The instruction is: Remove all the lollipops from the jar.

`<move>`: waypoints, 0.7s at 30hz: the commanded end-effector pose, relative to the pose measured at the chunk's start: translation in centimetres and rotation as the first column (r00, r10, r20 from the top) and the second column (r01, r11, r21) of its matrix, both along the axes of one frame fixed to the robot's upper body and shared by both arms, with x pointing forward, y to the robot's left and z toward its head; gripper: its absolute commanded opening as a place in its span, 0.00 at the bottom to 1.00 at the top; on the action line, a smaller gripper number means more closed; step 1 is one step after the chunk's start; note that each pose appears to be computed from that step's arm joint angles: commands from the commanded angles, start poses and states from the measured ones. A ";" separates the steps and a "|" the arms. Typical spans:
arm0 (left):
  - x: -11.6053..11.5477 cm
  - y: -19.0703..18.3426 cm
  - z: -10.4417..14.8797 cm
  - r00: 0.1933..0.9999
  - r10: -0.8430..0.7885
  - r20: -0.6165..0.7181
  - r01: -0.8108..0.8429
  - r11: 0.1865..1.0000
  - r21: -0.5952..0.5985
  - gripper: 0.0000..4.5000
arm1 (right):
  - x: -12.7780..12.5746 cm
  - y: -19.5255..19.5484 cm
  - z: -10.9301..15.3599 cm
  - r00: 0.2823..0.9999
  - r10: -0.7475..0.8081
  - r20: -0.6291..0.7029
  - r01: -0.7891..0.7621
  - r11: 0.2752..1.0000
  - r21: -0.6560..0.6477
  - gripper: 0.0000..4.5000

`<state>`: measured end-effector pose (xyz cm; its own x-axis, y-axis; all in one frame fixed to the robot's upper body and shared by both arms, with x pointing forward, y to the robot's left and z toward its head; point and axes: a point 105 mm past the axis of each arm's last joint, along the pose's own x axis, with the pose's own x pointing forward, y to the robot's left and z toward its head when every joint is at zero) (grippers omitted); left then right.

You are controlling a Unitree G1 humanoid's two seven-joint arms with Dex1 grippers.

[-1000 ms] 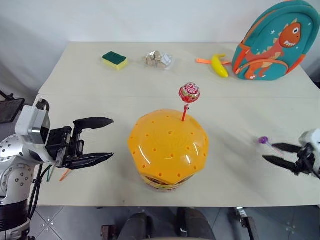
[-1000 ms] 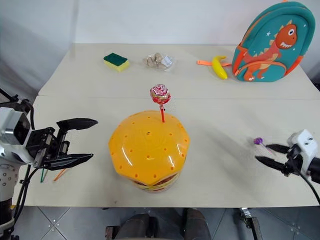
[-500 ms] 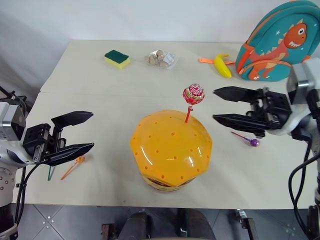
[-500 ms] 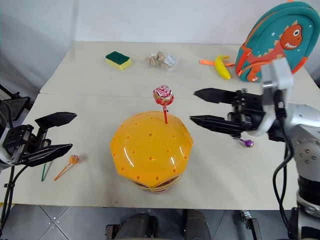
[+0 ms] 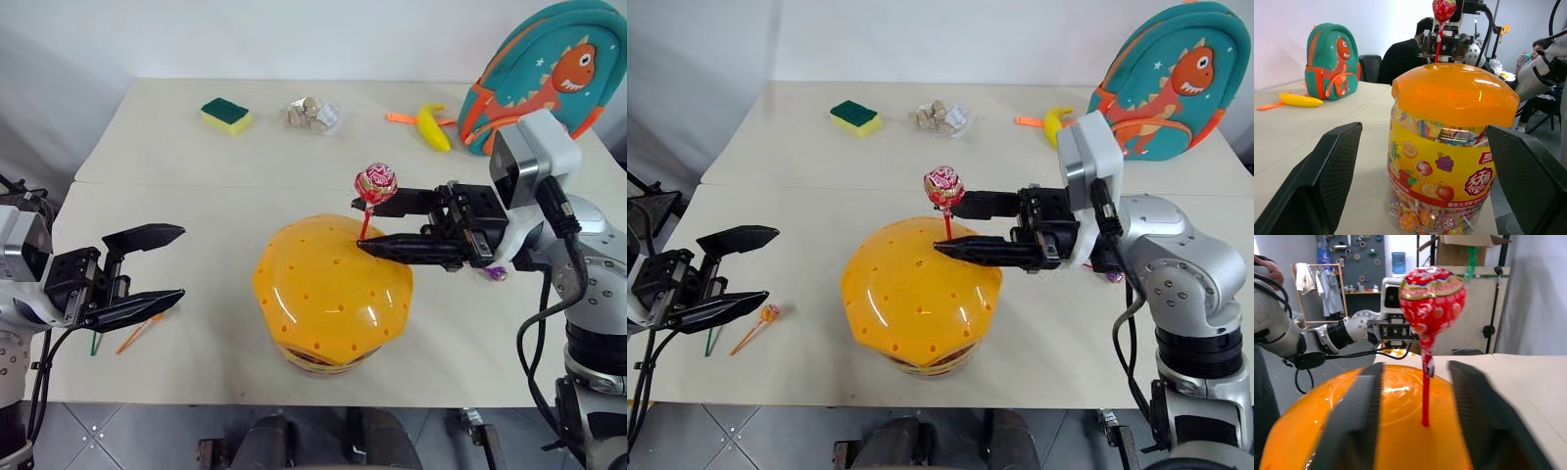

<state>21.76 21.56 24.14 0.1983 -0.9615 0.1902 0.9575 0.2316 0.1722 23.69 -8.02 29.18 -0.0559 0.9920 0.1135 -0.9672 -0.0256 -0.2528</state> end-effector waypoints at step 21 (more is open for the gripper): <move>-0.1 -3.3 -0.4 0.984 -0.166 0.072 0.157 0.981 0.116 0.95 | 5.0 -24.1 -5.7 0.510 -0.857 0.080 0.797 0.435 -0.420 0.01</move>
<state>22.22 18.58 23.52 0.0521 -0.9913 0.1205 0.9726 0.0778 0.2191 28.82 -31.12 22.52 0.7698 0.5627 -0.3012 -0.6269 0.7552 -0.1915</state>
